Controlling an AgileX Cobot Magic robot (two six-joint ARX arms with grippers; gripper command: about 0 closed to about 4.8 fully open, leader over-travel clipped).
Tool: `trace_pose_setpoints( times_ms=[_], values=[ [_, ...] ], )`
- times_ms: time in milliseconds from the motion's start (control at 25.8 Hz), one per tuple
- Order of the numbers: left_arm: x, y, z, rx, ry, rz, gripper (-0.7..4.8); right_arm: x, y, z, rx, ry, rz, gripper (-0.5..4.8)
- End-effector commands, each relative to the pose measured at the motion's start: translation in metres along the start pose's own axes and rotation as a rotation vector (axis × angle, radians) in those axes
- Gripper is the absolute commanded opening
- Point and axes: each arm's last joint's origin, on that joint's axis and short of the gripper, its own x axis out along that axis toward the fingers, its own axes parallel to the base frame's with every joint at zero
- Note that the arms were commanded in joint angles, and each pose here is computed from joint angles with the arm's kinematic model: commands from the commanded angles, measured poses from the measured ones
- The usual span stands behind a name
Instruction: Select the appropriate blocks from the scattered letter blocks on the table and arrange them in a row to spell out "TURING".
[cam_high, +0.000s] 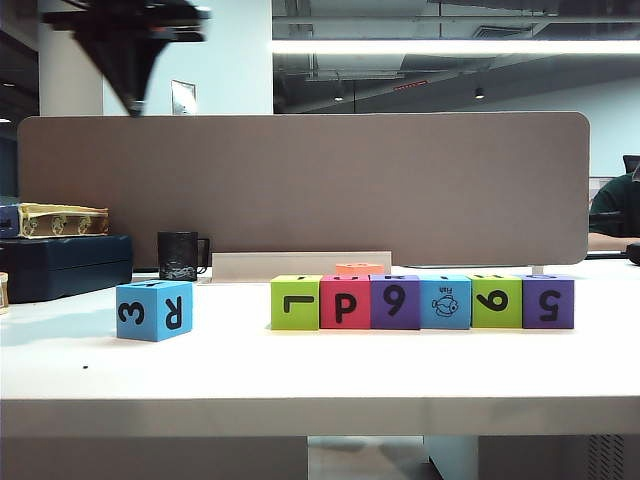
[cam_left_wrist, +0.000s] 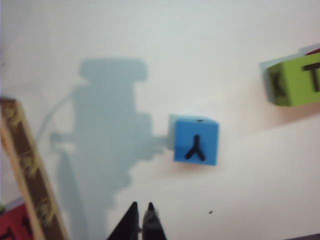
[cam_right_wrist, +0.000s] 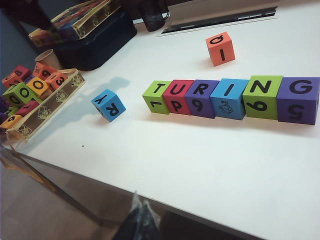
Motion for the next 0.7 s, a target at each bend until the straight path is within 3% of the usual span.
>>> trace_pose_setpoints(
  times_ms=[39,349,698],
  values=[
    [-0.013,0.009,-0.010,-0.013,-0.014,0.013,0.11,-0.001,0.001,0.003,-0.014,-0.016,0.005,-0.01],
    [-0.054,0.017,-0.030,-0.041,-0.091,0.063,0.12,-0.001,0.001,0.003,-0.014,-0.016,0.005,-0.01],
    [-0.057,0.017,-0.032,-0.049,-0.097,0.062,0.12,-0.001,0.001,0.003,-0.014,-0.016,0.005,-0.01]
  ],
)
